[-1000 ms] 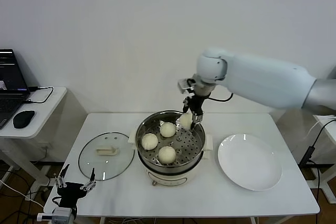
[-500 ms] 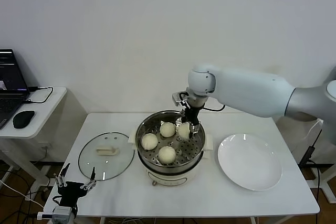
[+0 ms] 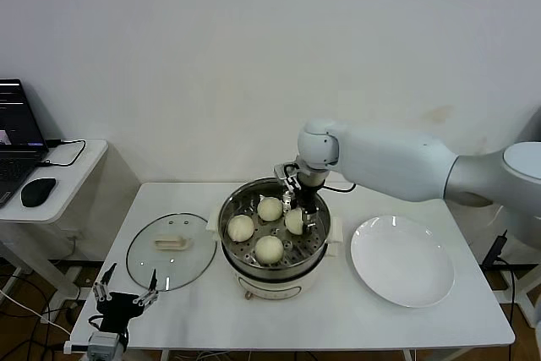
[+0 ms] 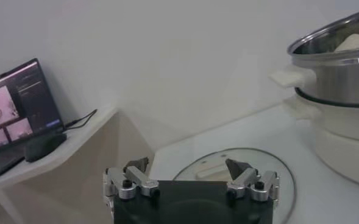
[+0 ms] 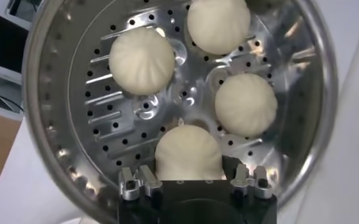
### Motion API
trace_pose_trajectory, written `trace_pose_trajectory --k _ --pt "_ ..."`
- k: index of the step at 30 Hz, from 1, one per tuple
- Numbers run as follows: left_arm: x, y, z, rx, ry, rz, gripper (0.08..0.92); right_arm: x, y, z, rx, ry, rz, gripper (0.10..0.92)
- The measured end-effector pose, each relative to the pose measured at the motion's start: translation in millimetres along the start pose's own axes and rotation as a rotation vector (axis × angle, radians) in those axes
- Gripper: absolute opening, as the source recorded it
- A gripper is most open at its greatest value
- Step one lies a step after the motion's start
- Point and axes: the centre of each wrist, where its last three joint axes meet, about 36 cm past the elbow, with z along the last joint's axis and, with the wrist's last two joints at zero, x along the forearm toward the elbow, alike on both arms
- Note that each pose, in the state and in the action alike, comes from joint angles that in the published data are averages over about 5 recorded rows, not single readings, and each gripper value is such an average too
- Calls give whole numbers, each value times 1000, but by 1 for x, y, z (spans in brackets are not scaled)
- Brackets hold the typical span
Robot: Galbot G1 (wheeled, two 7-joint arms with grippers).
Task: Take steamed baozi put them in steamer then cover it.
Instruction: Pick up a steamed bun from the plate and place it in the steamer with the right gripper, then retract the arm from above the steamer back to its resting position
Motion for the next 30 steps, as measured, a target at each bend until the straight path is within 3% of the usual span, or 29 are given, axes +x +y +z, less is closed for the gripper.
trace_pose_trajectory --k 3,10,17,22,30 --pt "0 -1 0 0 1 2 823 -2 1 0 -3 3 3 681" --pt "-1 -1 -1 1 -3 1 823 5 1 5 -26 -4 27 814" --pt "-5 -2 -4 28 -18 -14 823 39 8 21 -86 -53 78 823" --pt "-8 -6 -7 72 -23 -21 823 66 25 47 -192 -179 177 823" --pt "-11 -16 -8 114 -20 -29 823 82 84 93 -446 -466 476 823"
